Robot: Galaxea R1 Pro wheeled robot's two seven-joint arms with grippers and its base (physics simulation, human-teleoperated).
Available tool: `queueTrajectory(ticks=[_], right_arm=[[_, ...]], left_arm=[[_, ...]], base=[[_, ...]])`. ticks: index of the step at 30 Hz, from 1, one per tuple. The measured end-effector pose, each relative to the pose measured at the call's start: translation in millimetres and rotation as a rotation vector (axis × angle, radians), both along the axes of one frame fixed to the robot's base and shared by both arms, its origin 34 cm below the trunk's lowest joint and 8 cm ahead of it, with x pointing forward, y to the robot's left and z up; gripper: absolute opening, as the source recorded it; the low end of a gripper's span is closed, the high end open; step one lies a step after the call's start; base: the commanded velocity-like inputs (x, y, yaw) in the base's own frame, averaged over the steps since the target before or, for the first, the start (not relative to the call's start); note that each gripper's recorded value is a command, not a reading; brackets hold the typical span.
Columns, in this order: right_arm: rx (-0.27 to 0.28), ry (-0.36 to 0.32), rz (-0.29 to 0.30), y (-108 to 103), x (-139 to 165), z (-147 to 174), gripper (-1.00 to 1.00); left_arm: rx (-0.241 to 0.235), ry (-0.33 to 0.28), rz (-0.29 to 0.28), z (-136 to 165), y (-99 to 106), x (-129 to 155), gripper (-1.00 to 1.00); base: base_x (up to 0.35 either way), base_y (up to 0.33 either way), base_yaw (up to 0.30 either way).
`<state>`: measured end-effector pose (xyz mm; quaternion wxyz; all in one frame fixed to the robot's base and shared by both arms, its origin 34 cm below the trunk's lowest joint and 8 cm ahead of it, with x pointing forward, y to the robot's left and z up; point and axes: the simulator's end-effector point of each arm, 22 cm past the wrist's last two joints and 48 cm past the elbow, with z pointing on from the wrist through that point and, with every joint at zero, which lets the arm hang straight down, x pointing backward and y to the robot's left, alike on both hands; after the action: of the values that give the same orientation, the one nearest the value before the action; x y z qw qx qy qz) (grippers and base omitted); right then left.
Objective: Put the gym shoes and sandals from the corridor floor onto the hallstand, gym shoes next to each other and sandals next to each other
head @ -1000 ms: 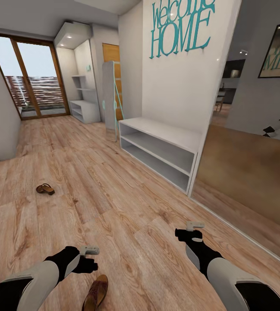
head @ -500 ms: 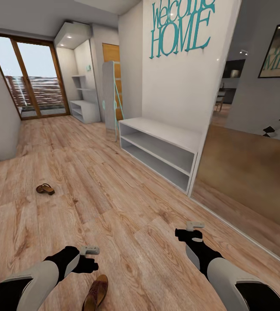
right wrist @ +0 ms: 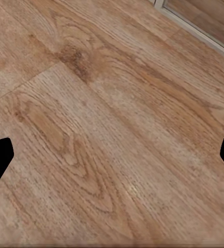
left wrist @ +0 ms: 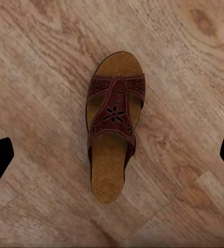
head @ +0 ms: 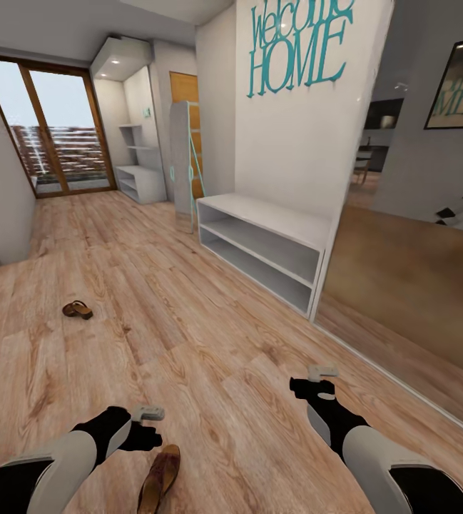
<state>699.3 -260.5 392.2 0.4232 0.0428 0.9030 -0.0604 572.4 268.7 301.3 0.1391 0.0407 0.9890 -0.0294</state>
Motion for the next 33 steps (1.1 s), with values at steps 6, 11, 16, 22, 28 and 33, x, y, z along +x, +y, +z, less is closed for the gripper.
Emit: queueTrajectory(ticks=[6,11,16,22,28,33], right_arm=[[0.000,0.000,0.000,0,0,0,1.00],[0.000,0.000,0.000,0,0,0,1.00],[0.000,0.000,0.000,0,-1,-2,1.00],[0.000,0.000,0.000,0,-4,-16,1.00],[0.000,-0.001,0.000,0,-6,-22,1.00],[0.000,-0.001,0.000,0,-8,-29,1.00]], left_arm=[[0.000,0.000,0.000,0,0,0,1.00],[0.000,0.000,0.000,0,0,0,1.00],[0.001,0.001,-0.001,-2,0,-1,1.00],[0.002,0.002,-0.002,-16,0,-5,1.00],[0.002,0.003,-0.003,-23,0,-7,1.00],[0.002,0.003,-0.004,-30,0,-9,1.00]], base=[[-0.040,0.000,0.000],[-0.013,0.000,0.000],[-0.005,0.000,0.000],[-0.002,0.000,0.000],[0.000,0.000,0.000],[0.000,0.000,0.000]])
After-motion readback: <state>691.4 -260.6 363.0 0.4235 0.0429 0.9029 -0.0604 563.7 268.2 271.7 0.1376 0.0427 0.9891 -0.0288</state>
